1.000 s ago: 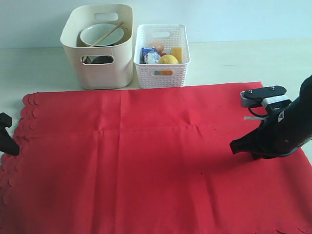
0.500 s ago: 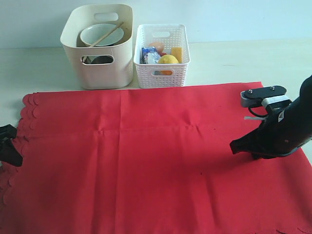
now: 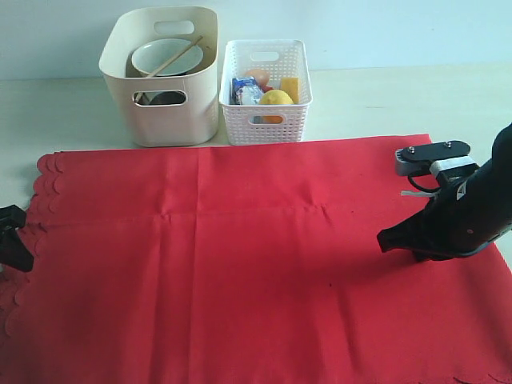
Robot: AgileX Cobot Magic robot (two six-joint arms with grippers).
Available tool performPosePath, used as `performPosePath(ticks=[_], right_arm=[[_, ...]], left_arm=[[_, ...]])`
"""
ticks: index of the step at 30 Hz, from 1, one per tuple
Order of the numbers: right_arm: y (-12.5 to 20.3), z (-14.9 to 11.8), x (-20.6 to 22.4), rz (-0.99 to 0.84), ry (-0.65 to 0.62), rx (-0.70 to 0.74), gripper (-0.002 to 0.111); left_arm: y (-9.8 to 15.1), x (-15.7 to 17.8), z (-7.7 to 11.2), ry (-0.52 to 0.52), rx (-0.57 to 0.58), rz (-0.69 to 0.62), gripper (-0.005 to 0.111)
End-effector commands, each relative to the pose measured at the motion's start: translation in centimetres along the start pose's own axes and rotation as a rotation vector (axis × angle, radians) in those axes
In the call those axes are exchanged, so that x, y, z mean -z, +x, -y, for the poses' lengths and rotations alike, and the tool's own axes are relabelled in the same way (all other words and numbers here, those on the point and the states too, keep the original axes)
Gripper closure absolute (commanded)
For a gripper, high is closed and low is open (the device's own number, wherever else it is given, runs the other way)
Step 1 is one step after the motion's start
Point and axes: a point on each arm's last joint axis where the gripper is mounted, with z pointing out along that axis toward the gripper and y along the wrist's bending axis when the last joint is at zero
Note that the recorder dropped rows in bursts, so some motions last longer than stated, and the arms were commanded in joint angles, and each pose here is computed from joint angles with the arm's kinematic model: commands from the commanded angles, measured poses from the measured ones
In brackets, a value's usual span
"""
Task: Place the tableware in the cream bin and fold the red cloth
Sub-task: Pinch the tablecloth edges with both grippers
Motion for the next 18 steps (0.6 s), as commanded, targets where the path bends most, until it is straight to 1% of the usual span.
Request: performPosePath(ticks=[1, 5, 7, 13, 15, 18], right_arm=[[0.8, 0.1, -0.9, -0.064, 0.004, 0.003, 0.108], [0.8, 0.1, -0.9, -0.064, 0.003, -0.001, 0.108], [0.8, 0.1, -0.9, -0.06, 0.003, -0.001, 0.108], [0.7, 0.0, -0.9, -0.056, 0.002, -0.005, 0.108], [0.7, 0.0, -0.9, -0.053, 0.001, -0.007, 0.108], [0.7, 0.0, -0.9, -0.053, 0.001, -0.007, 0.108]], left_arm=[[-0.1, 0.1, 0.0, 0.003, 0.004, 0.0, 0.045], [-0.1, 0.1, 0.2, 0.022, -0.006, -0.001, 0.045], [0.0, 0.2, 0.4, 0.048, -0.02, -0.006, 0.045], [0.0, 0.1, 0.4, 0.049, -0.025, -0.007, 0.045], [0.3, -0.8, 0.2, 0.063, -0.019, -0.072, 0.045], [0.5, -1.6, 0.2, 0.088, -0.015, -0.115, 0.045]])
